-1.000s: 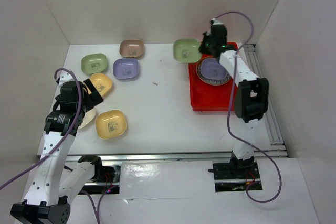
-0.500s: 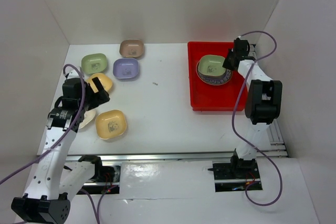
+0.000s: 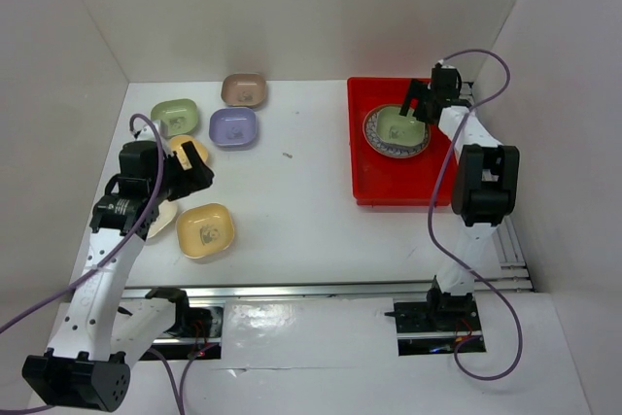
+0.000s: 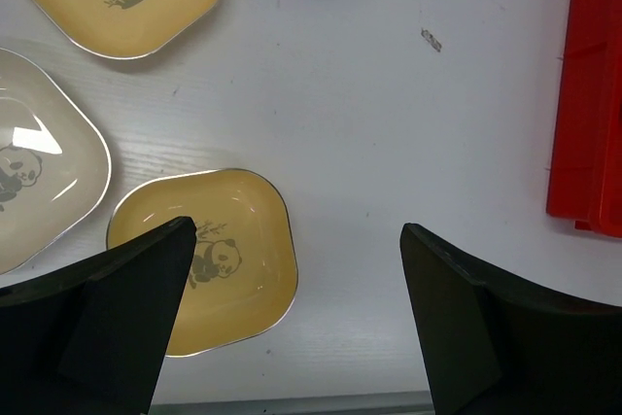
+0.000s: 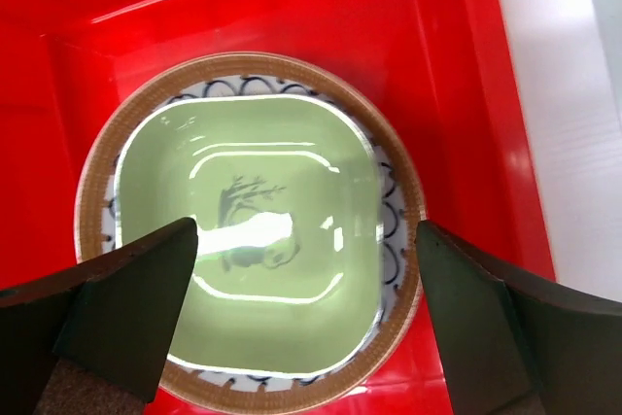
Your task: Place the plates into the plastic bin on the countertop
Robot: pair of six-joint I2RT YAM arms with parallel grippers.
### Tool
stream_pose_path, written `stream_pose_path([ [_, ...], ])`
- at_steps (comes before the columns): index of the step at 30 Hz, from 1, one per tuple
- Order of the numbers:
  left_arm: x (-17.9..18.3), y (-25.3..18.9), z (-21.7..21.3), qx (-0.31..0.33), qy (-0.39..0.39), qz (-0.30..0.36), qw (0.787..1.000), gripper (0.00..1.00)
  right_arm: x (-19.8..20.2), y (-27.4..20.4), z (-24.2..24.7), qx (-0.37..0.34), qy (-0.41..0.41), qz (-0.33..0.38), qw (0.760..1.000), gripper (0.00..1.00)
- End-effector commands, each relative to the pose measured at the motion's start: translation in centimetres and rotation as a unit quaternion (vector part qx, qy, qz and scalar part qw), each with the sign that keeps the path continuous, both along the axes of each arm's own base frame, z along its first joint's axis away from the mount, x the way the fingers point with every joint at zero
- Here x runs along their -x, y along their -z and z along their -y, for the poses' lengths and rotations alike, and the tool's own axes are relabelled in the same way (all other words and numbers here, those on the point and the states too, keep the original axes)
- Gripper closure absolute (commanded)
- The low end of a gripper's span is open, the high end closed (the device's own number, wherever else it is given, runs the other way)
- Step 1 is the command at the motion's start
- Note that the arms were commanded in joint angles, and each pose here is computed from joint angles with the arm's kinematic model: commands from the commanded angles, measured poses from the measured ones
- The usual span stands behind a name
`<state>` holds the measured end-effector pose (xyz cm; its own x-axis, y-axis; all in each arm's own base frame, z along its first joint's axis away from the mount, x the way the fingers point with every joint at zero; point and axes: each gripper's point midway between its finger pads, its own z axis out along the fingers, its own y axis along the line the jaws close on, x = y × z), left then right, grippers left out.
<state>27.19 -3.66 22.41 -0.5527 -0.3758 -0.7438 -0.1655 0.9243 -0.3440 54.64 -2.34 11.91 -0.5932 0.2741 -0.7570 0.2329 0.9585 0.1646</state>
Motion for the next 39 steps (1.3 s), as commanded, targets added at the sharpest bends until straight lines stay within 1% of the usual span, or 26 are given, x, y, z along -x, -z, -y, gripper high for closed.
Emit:
stream_pose_path([
  [1, -0.5, -0.7, 0.2, -0.002, 0.014, 0.021, 1.0, 0.0, -1.2, -7.2, -3.1, 0.012, -0.026, 0.085, 0.996, 0.0],
  [2, -0.5, -0.7, 0.2, -0.002, 0.014, 0.021, 1.0, 0.0, -1.2, -7.6, -5.0, 0.017, -0.048, 0.089, 0.995, 0.0],
  [3, -0.5, -0.9, -0.3, -0.01, 0.002, 0.026, 1.0, 0.0, -0.6, -8.4, -10.2, 0.014, -0.1, 0.093, 0.991, 0.0],
  [4, -0.4, -0.7, -0.6, -0.011, -0.008, 0.021, 1.0, 0.0, -0.3, -8.9, -12.9, 0.012, -0.125, 0.096, 0.988, 0.0],
  [5, -0.5, -0.7, -1.4, -0.016, -0.034, 0.021, 0.999, 0.0, 0.9, -9.2, -18.5, 0.002, -0.179, 0.103, 0.978, 0.0],
  [6, -0.2, -0.4, -1.4, -0.017, -0.034, 0.014, 0.999, 0.0, 0.5, -9.2, -19.0, -0.004, -0.186, 0.108, 0.977, 0.0],
  [7, -0.2, -0.7, -2.5, -0.024, -0.07, 0.014, 0.997, 0.0, 1.4, -8.0, -23.7, -0.023, -0.222, 0.103, 0.969, 0.0],
  [9, 0.2, -0.5, -3.5, -0.031, -0.102, 0.004, 0.994, 0.0, 1.5, -8.0, -28.7, -0.047, -0.265, 0.111, 0.957, 0.0],
  [10, 0.2, -0.6, -4.3, -0.032, -0.128, 0.006, 0.991, 0.0, 2.1, -7.7, -32.1, -0.057, -0.291, 0.109, 0.949, 0.0],
  [11, 0.3, -0.1, -4.3, -0.034, -0.128, -0.006, 0.991, 0.0, 1.8, -4.5, -34.2, -0.063, -0.302, 0.085, 0.948, 0.0],
  [12, 0.3, -0.1, -4.3, -0.034, -0.128, -0.006, 0.991, 0.0, 1.0, -6.1, -36.1, -0.068, -0.311, 0.105, 0.942, 0.0],
  [13, 0.2, 0.2, -4.3, -0.035, -0.128, -0.01, 0.991, 0.0, 1.4, -3.3, -38.7, -0.074, -0.328, 0.086, 0.938, 0.0],
  [14, 0.2, 0.2, -4.3, -0.035, -0.128, -0.01, 0.991, 0.0, 1.3, -2.9, -40.0, -0.075, -0.336, 0.088, 0.935, 0.0],
  [15, 0.1, 0.4, -4.1, -0.033, -0.124, -0.016, 0.992, 0.0, 0.7, -4.6, -41.5, -0.087, -0.34, 0.112, 0.93, 0.0],
  [16, 0.1, 0.4, -4.1, -0.033, -0.124, -0.016, 0.992, 0.0, 0.6, -4.3, -42.4, -0.094, -0.341, 0.115, 0.928, 0.0],
  [17, 0.0, 0.7, -3.9, -0.031, -0.119, -0.021, 0.992, 0.0, 0.4, -2.9, -43.3, -0.094, -0.345, 0.111, 0.927, 0.0],
  [19, 0.0, 0.7, -3.8, -0.032, -0.112, -0.022, 0.993, 0.0, -0.8, -4.2, -43.5, -0.098, -0.329, 0.142, 0.928, 0.0],
  [23, -0.2, 0.5, -3.6, -0.029, -0.109, -0.017, 0.993, 0.0, -1.6, -3.8, -44.1, -0.1, -0.296, 0.174, 0.934, 0.0],
  [26, 0.0, 0.3, -3.5, -0.029, -0.102, -0.013, 0.994, 0.0, -2.1, -1.6, -45.5, -0.089, -0.289, 0.164, 0.939, 0.0],
  [27, -0.2, 0.2, -3.5, -0.028, -0.102, -0.009, 0.994, 0.0, -2.3, 1.0, -45.7, -0.082, -0.29, 0.146, 0.942, 0.0],
  [28, -0.2, 0.2, -3.3, -0.025, -0.098, -0.009, 0.995, 0.0, -2.3, 0.4, -46.5, -0.085, -0.294, 0.152, 0.94, 0.01],
  [32, -0.1, 0.6, -3.1, -0.023, -0.095, -0.014, 0.995, 0.0, -2.4, 3.2, -46.8, -0.088, -0.295, 0.142, 0.941, 0.01],
  [34, -0.1, 0.6, -3.1, -0.023, -0.095, -0.014, 0.995, 0.0, -2.9, 3.1, -46.7, -0.085, -0.287, 0.146, 0.943, 0.01],
  [35, -0.1, 0.6, -3.1, -0.023, -0.095, -0.014, 0.995, 0.0, -2.6, 4.0, -47.2, -0.082, -0.288, 0.143, 0.944, 0.03],
  [38, 0.0, 0.3, -3.1, -0.023, -0.095, -0.009, 0.995, 0.0, -2.9, 4.4, -47.2, -0.073, -0.286, 0.14, 0.945, 0.08],
  [39, 0.1, 0.0, -3.1, -0.022, -0.095, -0.003, 0.995, 0.0, -2.5, 5.2, -47.6, -0.068, -0.292, 0.135, 0.944, 0.14],
])
